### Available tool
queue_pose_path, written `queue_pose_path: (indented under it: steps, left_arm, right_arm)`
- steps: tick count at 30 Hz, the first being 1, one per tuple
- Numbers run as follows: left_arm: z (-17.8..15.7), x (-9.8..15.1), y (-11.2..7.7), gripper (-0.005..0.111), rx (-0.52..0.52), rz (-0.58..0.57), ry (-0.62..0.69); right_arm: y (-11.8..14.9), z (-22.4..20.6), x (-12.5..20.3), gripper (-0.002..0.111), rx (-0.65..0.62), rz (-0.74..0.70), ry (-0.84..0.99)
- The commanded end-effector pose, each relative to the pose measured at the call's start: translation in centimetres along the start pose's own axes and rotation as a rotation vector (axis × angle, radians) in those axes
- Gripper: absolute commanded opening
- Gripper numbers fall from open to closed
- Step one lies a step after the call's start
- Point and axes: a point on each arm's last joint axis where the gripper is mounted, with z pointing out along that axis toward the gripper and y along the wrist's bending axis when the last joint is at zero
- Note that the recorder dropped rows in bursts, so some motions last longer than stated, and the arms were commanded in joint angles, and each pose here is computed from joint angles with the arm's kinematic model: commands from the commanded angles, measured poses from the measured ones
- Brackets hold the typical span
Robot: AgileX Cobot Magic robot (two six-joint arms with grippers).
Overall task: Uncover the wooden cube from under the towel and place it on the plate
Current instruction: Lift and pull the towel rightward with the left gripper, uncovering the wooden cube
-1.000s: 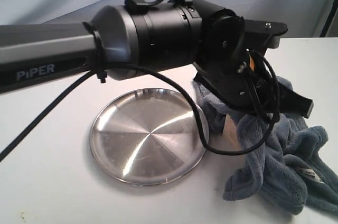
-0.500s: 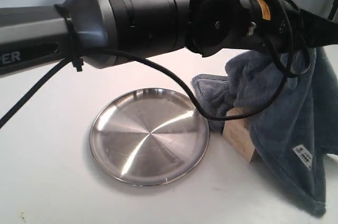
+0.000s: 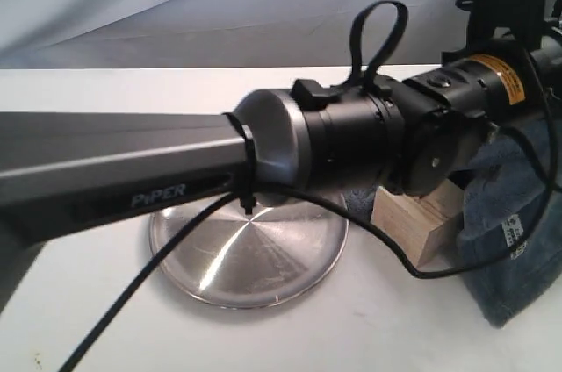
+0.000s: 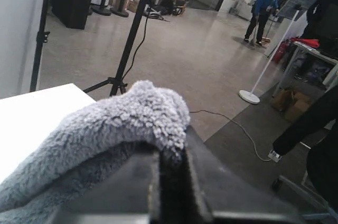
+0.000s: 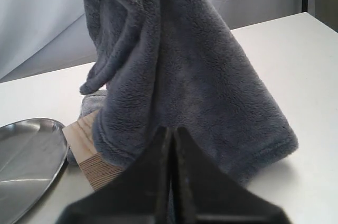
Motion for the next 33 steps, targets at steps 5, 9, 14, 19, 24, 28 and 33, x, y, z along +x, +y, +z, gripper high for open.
queue_pose_path:
  steps: [5, 9, 14, 19, 24, 28, 33]
  left_arm:
    - [2.8, 2.2, -1.4, 0.000, 0.029, -0.006, 0.045]
    - [4.3, 3.2, -1.3, 0.000, 0.012, -0.002, 0.138]
    - [6.0, 4.2, -0.2, 0.000, -0.014, 0.004, 0.200]
    - [7.3, 4.8, 1.6, 0.000, -0.042, -0.002, 0.227]
    - [8.1, 6.1, 2.9, 0.000, -0.066, 0.000, 0.270]
    - [8.3, 6.9, 4.1, 0.002, -0.091, 0.003, 0.303]
    - [8.0, 7.3, 5.8, 0.024, -0.143, -0.018, 0.395]
  right_arm:
    - [0.0, 0.0, 0.2, 0.003, -0.001, 0.009, 0.008]
    - [0.0, 0.0, 0.2, 0.003, -0.001, 0.009, 0.008]
    - [0.0, 0.0, 0.2, 0.003, -0.001, 0.009, 0.008]
    - [0.0, 0.0, 0.2, 0.003, -0.001, 0.009, 0.008]
    - [0.0, 0.0, 0.2, 0.003, -0.001, 0.009, 0.008]
    - [0.0, 0.0, 0.2, 0.003, -0.001, 0.009, 0.008]
    - [0.0, 0.0, 0.2, 0.003, -0.001, 0.009, 0.008]
